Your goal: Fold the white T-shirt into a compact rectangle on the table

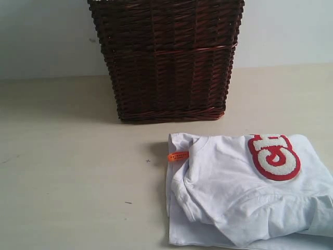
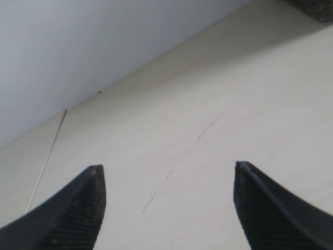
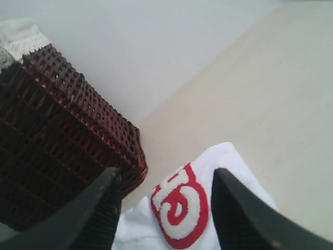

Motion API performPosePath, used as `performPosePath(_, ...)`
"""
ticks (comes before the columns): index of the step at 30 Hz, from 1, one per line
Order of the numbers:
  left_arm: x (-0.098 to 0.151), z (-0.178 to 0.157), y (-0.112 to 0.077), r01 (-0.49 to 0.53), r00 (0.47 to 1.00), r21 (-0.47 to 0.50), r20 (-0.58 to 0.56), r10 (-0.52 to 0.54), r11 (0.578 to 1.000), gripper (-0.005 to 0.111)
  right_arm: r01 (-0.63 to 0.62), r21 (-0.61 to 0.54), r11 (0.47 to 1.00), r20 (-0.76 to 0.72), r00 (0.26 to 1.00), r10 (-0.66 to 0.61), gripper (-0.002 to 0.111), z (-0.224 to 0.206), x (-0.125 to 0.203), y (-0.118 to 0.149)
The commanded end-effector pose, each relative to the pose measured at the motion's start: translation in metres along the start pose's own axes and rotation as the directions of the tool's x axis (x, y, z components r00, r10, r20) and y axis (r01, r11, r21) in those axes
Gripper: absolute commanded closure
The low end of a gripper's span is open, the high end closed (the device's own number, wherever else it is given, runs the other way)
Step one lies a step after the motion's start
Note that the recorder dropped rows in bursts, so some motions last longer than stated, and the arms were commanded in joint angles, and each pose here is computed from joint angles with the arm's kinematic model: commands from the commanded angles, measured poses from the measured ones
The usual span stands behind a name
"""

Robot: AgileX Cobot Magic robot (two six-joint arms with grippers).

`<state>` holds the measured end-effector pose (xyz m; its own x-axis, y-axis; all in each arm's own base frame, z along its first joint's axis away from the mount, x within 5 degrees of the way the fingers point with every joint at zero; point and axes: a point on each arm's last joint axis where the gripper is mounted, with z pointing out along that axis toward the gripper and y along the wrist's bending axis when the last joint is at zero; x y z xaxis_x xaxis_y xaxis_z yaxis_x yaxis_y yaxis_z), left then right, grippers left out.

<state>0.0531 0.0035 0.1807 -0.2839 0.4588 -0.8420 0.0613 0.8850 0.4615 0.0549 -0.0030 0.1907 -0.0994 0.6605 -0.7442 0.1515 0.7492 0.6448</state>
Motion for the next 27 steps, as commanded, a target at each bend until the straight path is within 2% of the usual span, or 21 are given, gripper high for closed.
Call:
performPosePath(1, 0.0002, -0.0001, -0.0003, 0.001, 1.000, 0.000, 0.007, -0.001, 1.000, 0.039, -0.006, 0.004, 1.000, 0.003, 1.000, 0.006, 0.057, 0.0003, 0.0006, -0.0013)
performPosePath(3, 0.0002, -0.0001, -0.0003, 0.001, 1.000, 0.000, 0.007, -0.001, 1.000, 0.039, 0.205, 0.008, 0.979, -0.006, 0.979, -0.205, 0.057, 0.0003, 0.0013, -0.0017)
performPosePath(5, 0.0002, -0.0001, -0.0003, 0.001, 1.000, 0.000, 0.007, -0.001, 1.000, 0.039, 0.351, -0.001, 0.936, -0.013, 0.936, -0.351, 0.057, 0.0003, 0.0021, -0.0012)
performPosePath(19, 0.0002, -0.0001, -0.0003, 0.001, 1.000, 0.000, 0.007, -0.001, 1.000, 0.039, 0.360, -0.033, 0.933, -0.034, 0.932, -0.361, 0.057, 0.0002, 0.0050, 0.0008)
performPosePath(22, 0.0002, -0.0001, -0.0003, 0.001, 1.000, 0.000, 0.007, -0.001, 1.000, 0.039, 0.532, -0.040, 0.846, -0.025, 0.846, -0.533, 0.057, 0.0002, 0.0049, 0.0010)
performPosePath(23, 0.0002, -0.0001, -0.0003, 0.001, 1.000, 0.000, 0.007, -0.001, 1.000, 0.039, 0.601, -0.045, 0.798, -0.022, 0.798, -0.602, 0.057, 0.0002, 0.0050, 0.0012)
performPosePath(25, 0.0002, -0.0001, -0.0003, 0.001, 1.000, 0.000, 0.007, -0.001, 1.000, 0.039, 0.631, -0.051, 0.774, -0.018, 0.774, -0.633, 0.057, 0.0002, 0.0051, 0.0017)
performPosePath(27, 0.0002, -0.0001, -0.0003, 0.001, 1.000, 0.000, 0.007, -0.001, 1.000, 0.039, 0.625, -0.050, 0.779, -0.016, 0.779, -0.627, 0.057, 0.0002, 0.0050, 0.0018)
